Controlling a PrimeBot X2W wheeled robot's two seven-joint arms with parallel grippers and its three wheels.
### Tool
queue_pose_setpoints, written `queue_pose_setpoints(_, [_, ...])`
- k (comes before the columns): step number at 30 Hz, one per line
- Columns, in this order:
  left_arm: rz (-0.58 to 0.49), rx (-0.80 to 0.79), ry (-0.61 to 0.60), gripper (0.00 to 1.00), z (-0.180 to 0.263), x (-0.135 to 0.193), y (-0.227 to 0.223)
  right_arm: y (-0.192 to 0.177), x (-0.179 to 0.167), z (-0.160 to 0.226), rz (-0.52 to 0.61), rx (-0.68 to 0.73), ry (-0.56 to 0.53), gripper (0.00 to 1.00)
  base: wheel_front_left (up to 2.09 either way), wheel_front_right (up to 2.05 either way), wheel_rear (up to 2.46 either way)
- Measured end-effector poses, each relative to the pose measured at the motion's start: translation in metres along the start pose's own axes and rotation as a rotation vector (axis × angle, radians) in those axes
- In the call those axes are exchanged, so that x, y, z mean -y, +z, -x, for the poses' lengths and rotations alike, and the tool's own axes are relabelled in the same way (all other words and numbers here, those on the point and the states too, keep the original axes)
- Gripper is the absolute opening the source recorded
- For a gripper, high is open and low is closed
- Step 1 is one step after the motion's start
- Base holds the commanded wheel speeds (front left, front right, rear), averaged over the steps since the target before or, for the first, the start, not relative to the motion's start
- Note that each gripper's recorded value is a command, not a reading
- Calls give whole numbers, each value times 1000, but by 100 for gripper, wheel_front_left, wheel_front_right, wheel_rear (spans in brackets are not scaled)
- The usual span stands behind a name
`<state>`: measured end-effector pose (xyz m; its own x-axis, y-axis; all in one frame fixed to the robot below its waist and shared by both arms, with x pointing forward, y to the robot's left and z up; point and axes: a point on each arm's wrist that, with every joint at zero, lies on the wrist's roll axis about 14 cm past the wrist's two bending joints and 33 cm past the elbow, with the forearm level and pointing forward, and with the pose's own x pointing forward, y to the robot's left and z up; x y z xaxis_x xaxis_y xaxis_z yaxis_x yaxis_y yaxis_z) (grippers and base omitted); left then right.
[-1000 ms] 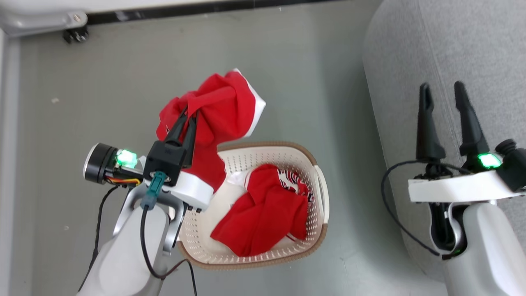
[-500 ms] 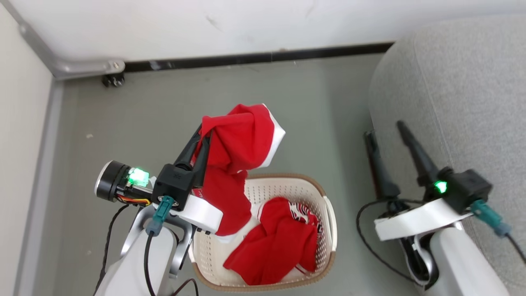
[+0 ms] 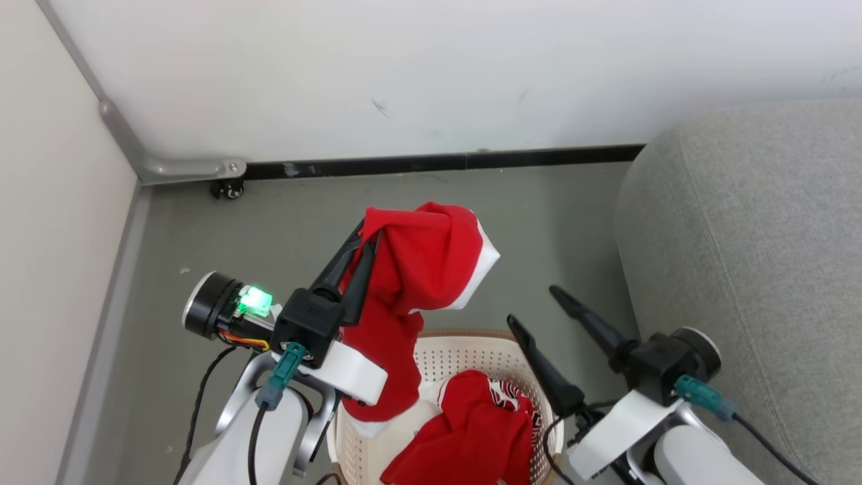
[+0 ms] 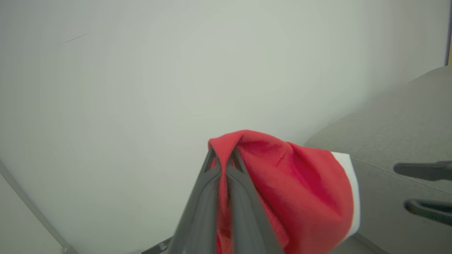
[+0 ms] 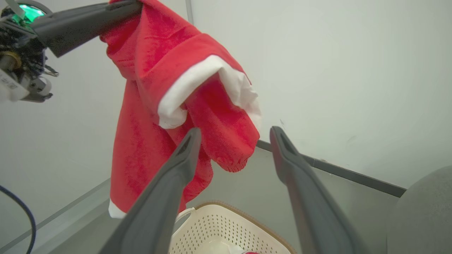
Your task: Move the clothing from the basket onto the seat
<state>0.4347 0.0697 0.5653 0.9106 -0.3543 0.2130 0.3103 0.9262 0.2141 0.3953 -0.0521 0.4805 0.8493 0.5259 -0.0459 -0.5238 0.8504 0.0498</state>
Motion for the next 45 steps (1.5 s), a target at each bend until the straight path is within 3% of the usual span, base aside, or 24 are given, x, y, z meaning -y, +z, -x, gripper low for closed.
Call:
queue_pose_setpoints(8, [-15, 90, -26, 0, 6, 6, 36, -9, -26, 10, 42, -74, 103, 100, 0, 0, 0])
queue_pose_setpoints(18, [-41, 230, -88, 0, 14, 18, 85, -5, -5, 24, 57, -88, 71, 100, 0, 0, 0])
queue_pose_setpoints(33, [-78, 327, -136, 0, 13, 22, 114, -11, 0, 33, 3, -109, 65, 100, 0, 0, 0])
queue_pose_setpoints(45, [-73, 353, -191, 0, 15, 36, 121, -1, 1, 27, 25, -91, 93, 100, 0, 0, 0])
